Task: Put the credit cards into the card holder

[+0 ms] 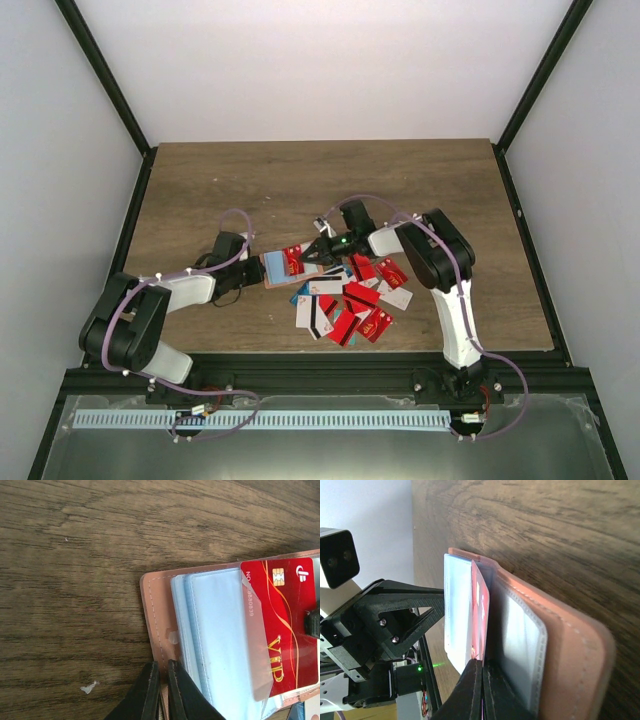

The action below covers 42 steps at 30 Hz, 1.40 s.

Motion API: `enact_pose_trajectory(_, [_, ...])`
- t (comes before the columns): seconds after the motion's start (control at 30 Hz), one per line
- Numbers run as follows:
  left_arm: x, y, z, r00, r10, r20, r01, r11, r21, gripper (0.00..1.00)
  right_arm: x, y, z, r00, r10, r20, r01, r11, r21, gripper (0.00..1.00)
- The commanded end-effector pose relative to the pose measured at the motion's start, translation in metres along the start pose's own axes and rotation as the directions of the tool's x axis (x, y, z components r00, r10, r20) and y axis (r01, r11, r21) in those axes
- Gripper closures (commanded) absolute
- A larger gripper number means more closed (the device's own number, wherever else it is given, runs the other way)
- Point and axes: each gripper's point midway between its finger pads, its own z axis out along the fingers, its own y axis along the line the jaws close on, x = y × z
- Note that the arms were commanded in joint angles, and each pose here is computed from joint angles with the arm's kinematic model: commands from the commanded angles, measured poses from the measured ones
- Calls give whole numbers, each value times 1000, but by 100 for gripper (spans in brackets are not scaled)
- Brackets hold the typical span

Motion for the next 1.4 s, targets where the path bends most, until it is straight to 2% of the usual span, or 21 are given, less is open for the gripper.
enact_pose_trajectory(0.0, [15,8,5,999,3,-47,-5,1000,-28,92,12,-4,12,998,24,-53,-24,1000,18,99])
enact_pose_trajectory(0.57, [17,7,8,999,3,-54,-4,1000,-21,93,18,3,33,996,29,-88,-27,999,20,99])
enact_pose_trajectory(0.9, [22,8,7,998,-5,-58,4,1000,-12,92,18,4,41,996,58,-66,-56,998,24,99])
enact_pose_trajectory(1.37, [26,9,9,998,-5,-66,5,1000,-6,93,30,9,65,989,67,-128,-66,998,11,99])
